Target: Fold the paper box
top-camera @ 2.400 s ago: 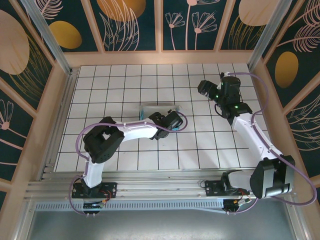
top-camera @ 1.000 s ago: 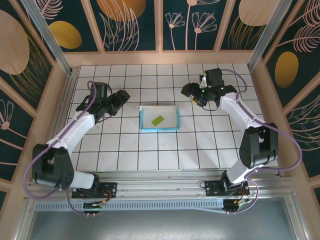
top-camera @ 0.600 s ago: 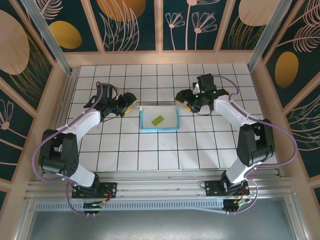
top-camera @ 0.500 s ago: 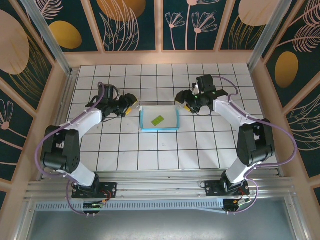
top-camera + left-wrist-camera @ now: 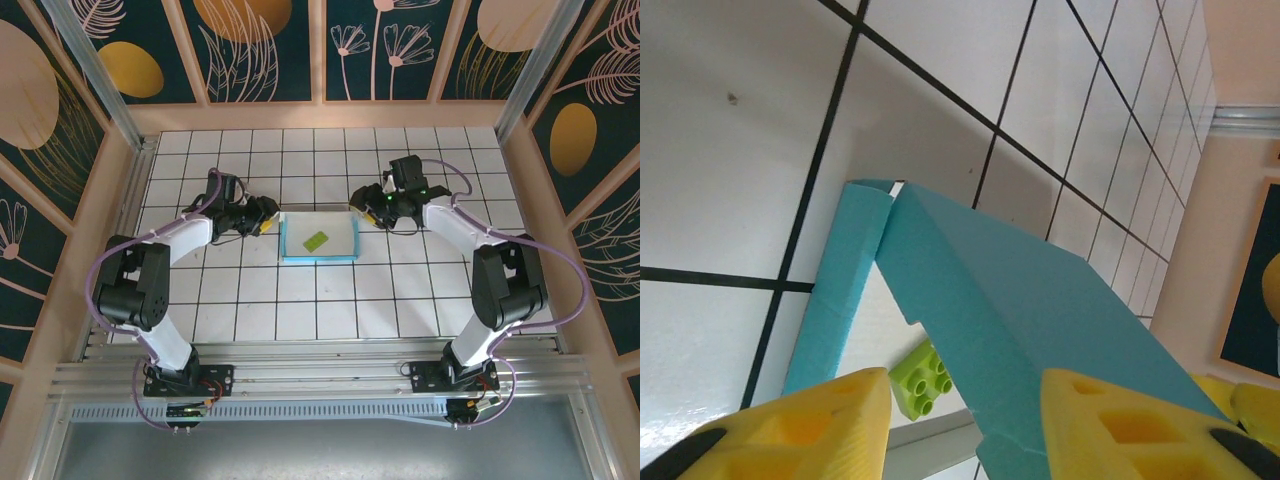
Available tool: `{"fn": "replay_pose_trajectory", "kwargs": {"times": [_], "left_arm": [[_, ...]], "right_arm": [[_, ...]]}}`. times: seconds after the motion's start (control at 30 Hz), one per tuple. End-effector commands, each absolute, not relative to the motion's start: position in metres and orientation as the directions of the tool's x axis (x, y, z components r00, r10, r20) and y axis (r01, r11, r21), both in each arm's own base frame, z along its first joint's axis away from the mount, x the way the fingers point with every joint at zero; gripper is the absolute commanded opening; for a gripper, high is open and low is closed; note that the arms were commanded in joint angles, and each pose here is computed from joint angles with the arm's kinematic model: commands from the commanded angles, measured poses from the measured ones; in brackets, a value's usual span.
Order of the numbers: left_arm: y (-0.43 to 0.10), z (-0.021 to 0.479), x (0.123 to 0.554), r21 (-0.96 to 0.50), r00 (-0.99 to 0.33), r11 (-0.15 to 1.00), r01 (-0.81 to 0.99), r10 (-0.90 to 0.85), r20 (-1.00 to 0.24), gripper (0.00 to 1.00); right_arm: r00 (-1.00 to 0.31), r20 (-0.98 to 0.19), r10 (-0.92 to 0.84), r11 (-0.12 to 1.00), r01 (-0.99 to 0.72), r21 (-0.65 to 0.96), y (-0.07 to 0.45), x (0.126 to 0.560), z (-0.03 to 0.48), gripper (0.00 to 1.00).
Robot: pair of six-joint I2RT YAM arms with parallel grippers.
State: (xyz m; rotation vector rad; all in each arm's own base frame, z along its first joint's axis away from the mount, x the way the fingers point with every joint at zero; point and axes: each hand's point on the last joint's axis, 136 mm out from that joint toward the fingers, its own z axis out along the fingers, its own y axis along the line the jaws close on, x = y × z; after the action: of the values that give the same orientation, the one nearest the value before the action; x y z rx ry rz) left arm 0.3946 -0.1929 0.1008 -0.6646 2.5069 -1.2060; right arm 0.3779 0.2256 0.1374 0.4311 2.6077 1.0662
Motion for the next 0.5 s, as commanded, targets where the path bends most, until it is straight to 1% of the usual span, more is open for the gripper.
{"fn": "replay_pose_trajectory", "kwargs": {"times": [0.0, 0.1, 0.27, 0.47], "left_arm": [[-0.202, 0.105, 0.396, -0.811, -0.867, 0.532, -0.245, -0.494, -0.062, 0.42], [-0.202, 0.094, 0.396, -0.799, -0.867, 0.538, -0.267, -0.496, -0.044, 0.41], [-0.202, 0.088, 0.396, -0.795, -0.865, 0.539, -0.279, -0.500, -0.035, 0.37], [-0.199, 0.067, 0.379, -0.777, -0.861, 0.540, -0.325, -0.508, 0.008, 0.35]], "right_arm": [[-0.915, -0.153, 0.374, 0.683, 0.160, 0.713, 0.231, 0.379, 0.130, 0.51], [-0.914, -0.163, 0.371, 0.694, 0.156, 0.703, 0.231, 0.380, 0.127, 0.50], [-0.915, -0.186, 0.359, 0.723, 0.147, 0.675, 0.231, 0.379, 0.121, 0.48], [-0.913, -0.195, 0.358, 0.750, 0.157, 0.642, 0.227, 0.373, 0.106, 0.47]]}}
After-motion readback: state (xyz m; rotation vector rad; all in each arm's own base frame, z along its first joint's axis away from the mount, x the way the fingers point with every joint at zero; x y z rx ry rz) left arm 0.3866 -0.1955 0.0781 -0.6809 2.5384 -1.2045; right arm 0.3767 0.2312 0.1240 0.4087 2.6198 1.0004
